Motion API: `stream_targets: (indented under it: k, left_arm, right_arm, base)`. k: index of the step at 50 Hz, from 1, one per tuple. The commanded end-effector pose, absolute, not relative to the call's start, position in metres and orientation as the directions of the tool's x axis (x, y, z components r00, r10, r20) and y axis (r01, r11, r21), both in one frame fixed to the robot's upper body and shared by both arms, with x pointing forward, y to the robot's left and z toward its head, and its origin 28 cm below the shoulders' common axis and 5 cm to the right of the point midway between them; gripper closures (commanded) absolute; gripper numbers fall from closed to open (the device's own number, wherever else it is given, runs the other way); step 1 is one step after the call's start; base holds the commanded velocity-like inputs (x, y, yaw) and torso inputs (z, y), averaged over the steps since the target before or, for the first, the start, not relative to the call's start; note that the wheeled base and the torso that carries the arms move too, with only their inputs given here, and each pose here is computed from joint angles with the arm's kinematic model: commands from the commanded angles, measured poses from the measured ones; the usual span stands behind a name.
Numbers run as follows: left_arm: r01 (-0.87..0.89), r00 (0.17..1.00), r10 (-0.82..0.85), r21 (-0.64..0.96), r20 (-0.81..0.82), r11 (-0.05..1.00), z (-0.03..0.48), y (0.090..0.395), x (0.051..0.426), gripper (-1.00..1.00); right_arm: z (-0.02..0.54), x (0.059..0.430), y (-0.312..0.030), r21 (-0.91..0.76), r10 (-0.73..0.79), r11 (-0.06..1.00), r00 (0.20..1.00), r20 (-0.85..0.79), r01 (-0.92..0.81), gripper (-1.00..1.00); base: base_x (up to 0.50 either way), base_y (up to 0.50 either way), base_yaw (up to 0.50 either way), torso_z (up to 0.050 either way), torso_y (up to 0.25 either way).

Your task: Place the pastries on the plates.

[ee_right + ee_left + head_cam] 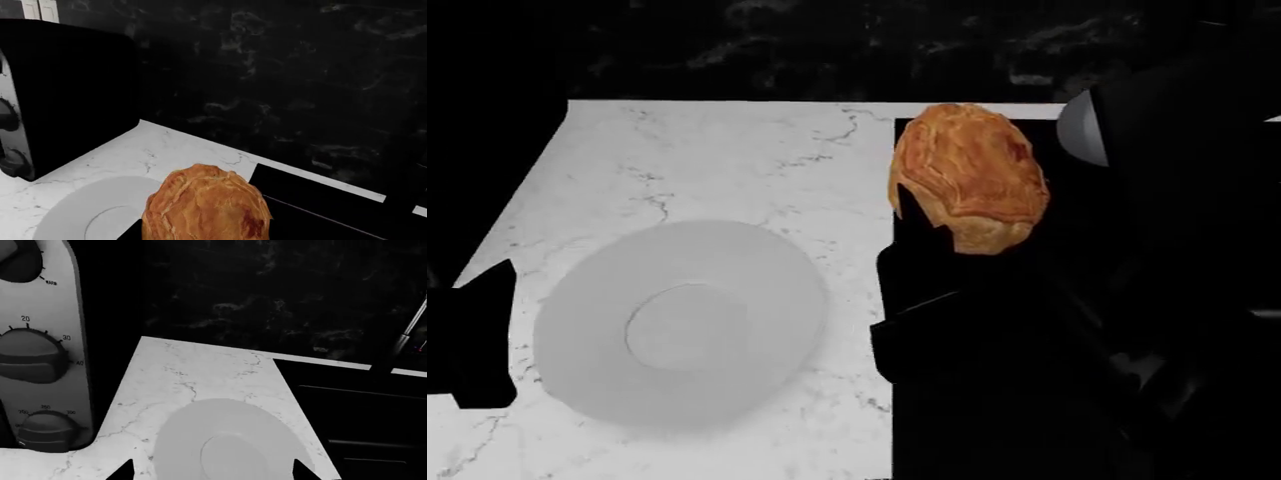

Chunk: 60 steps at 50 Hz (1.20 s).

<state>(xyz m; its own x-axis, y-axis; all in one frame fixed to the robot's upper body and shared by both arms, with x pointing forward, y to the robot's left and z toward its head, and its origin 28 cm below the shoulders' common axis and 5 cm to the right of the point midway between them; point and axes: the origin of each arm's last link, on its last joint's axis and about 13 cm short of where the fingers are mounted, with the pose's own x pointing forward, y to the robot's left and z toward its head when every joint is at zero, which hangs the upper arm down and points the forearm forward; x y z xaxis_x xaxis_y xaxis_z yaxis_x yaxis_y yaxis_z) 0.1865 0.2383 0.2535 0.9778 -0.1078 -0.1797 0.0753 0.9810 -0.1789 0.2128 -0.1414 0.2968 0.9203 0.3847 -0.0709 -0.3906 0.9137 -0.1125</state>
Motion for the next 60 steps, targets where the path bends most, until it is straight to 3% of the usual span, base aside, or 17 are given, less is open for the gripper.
stream_targets:
  k: [1, 9, 17, 41, 60]
  left_arm:
    - [0.122, 0.977, -0.152, -0.195, -0.147, 0.973, 0.258, 0.235, 0.187, -1.0]
    - [0.124, 0.977, -0.154, -0.198, -0.145, 0.972, 0.258, 0.235, 0.188, -1.0]
    - [0.116, 0.979, -0.147, -0.203, -0.144, 0.972, 0.257, 0.236, 0.187, -1.0]
    - [0.107, 0.98, -0.14, -0.217, -0.142, 0.97, 0.253, 0.234, 0.186, -1.0]
    - [0.098, 0.981, -0.132, -0.222, -0.144, 0.97, 0.253, 0.235, 0.185, -1.0]
  right_arm:
    - [0.3, 0.215, -0.14, -0.125, 0.412, 0.902, 0.911, -0.035, -0.413, 1.0]
    - [0.3, 0.218, -0.14, -0.113, 0.412, 0.903, 0.91, -0.041, -0.414, 1.0]
    - [0.3, 0.234, -0.133, -0.13, 0.409, 0.903, 0.912, -0.027, -0.409, 1.0]
    - [0.287, 0.297, -0.086, -0.184, 0.568, 0.785, 0.806, -0.168, -0.591, 1.0]
    - [0.25, 0.313, -0.058, -0.169, 0.617, 0.723, 0.736, -0.278, -0.67, 1.0]
  base:
    - [0.04, 0.5, 0.0, 0.0, 0.0]
    - [0.04, 0.5, 0.0, 0.0, 0.0]
    - [0.0, 0.03, 0.0, 0.0, 0.0]
    - [0.0, 0.0, 0.0, 0.0, 0.0]
    - [0.0, 0.0, 0.0, 0.0, 0.0]
